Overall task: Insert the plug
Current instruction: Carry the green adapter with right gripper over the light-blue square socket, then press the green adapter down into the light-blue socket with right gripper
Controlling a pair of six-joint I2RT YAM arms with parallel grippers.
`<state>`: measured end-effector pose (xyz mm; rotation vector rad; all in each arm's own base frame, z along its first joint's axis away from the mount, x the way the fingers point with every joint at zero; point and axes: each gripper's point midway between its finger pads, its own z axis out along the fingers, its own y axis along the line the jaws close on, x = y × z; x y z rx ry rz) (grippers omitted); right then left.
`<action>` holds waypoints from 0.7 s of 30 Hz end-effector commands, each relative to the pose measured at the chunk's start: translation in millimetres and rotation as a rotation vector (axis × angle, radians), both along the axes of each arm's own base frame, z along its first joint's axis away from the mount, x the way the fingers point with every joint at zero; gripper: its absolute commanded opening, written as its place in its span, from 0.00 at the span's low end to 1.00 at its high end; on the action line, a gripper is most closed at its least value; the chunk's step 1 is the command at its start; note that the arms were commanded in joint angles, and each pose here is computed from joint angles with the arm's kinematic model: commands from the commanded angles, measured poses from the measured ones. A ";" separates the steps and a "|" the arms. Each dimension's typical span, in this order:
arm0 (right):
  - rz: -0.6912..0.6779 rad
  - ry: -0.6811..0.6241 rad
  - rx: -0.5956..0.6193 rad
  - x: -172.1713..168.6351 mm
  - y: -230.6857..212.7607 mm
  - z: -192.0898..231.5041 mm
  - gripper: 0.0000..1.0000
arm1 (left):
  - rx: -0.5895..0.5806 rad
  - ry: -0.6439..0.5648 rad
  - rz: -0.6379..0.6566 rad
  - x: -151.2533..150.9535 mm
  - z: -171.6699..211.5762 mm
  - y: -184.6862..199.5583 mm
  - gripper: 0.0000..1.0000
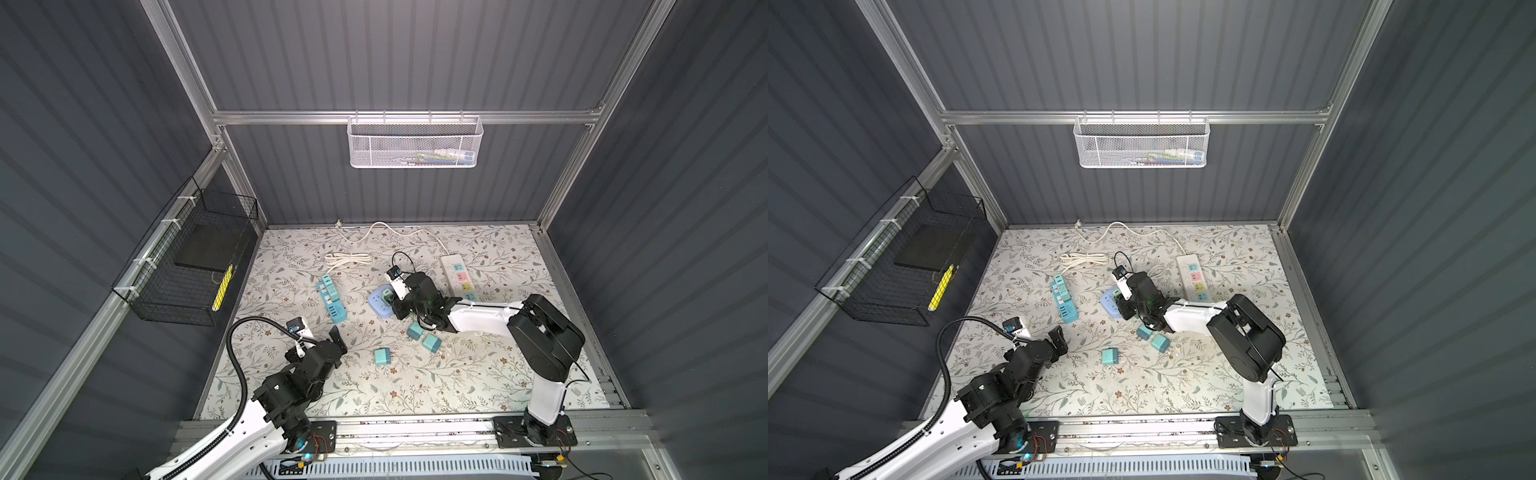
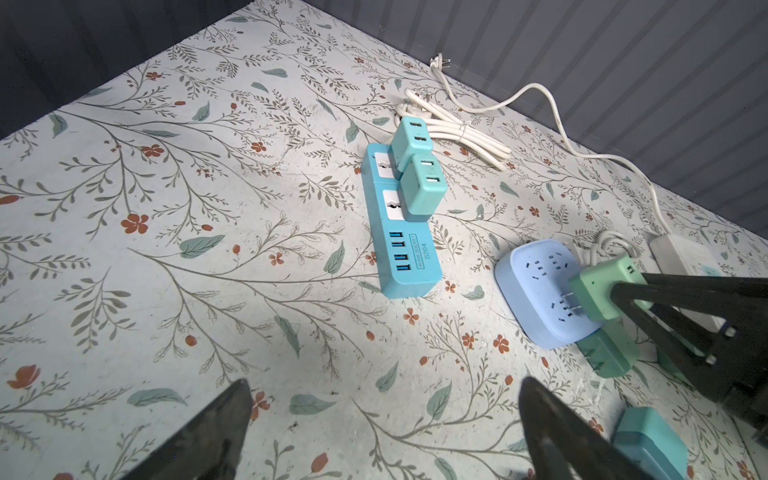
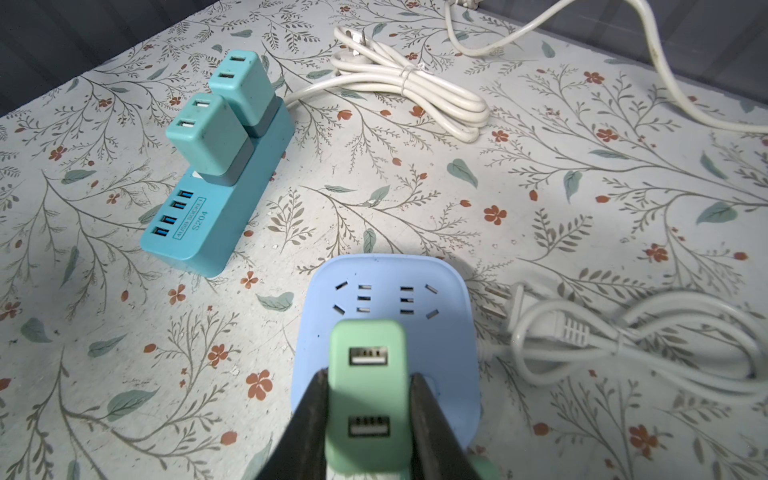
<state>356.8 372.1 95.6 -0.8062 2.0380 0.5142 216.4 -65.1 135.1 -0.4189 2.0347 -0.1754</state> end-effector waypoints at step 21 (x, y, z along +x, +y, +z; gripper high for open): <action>0.009 0.023 -0.073 -15.6 -2.8 -23.1 0.21 | 0.000 -0.039 -0.003 0.6 7.6 2.5 1.00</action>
